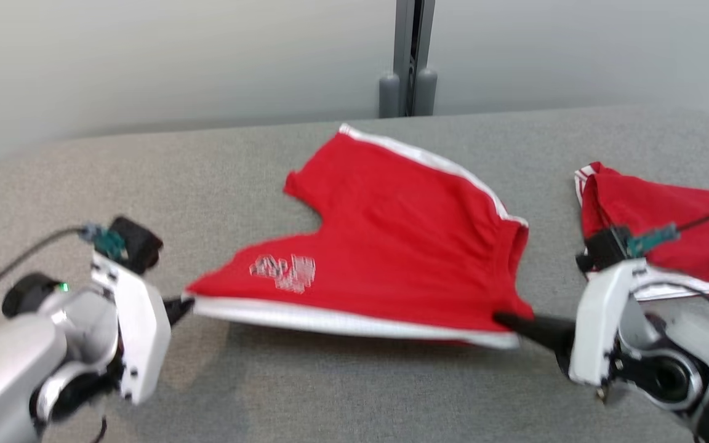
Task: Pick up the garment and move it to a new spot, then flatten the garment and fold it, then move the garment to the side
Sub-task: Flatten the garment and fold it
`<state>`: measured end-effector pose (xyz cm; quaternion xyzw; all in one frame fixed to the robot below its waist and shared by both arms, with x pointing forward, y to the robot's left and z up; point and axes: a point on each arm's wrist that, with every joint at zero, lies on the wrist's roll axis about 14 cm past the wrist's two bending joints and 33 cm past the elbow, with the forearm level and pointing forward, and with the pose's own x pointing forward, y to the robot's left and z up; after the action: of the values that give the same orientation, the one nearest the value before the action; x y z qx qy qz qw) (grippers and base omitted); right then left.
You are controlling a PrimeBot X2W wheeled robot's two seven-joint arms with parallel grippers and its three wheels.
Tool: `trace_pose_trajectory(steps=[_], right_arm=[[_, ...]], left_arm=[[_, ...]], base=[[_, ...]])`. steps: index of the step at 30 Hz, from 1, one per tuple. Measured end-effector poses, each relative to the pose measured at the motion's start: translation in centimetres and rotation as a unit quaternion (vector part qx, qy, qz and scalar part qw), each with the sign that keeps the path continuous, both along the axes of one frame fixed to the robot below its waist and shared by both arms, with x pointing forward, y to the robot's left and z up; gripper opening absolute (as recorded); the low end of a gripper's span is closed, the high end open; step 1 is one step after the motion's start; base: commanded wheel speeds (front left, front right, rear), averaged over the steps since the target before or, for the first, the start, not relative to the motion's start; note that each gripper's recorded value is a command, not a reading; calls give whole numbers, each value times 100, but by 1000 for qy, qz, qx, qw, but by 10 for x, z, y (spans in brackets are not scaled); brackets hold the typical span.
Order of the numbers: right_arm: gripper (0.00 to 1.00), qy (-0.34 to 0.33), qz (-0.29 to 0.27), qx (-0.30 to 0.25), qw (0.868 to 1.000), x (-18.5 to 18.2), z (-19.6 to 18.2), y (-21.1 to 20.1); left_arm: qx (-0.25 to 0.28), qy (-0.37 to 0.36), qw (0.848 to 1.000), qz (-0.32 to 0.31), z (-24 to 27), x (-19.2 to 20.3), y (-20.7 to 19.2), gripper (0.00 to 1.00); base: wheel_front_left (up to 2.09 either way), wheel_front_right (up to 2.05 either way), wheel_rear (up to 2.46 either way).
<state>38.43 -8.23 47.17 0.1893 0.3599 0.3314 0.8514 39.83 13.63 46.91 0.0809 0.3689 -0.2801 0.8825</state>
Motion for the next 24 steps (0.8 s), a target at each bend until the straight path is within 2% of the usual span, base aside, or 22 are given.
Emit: trace_pose_trajectory(steps=[7,13,17,24], right_arm=[[0,34,15,2,999,-51,-8,-15],[0,43,6,14,999,-65,-9,-24],[0,43,0,21,999,-59,-6,-26],[0,30,-14,53,998,-27,7,-17]], left_arm=[[18,38,999,-18,6,-61,-3,0],[21,97,994,-35,6,-86,-6,0],[10,125,991,-46,9,-77,-13,0],[26,137,987,-77,18,-24,-27,0]], base=[[0,0,0],[0,0,0],[0,0,0],[0,0,0]])
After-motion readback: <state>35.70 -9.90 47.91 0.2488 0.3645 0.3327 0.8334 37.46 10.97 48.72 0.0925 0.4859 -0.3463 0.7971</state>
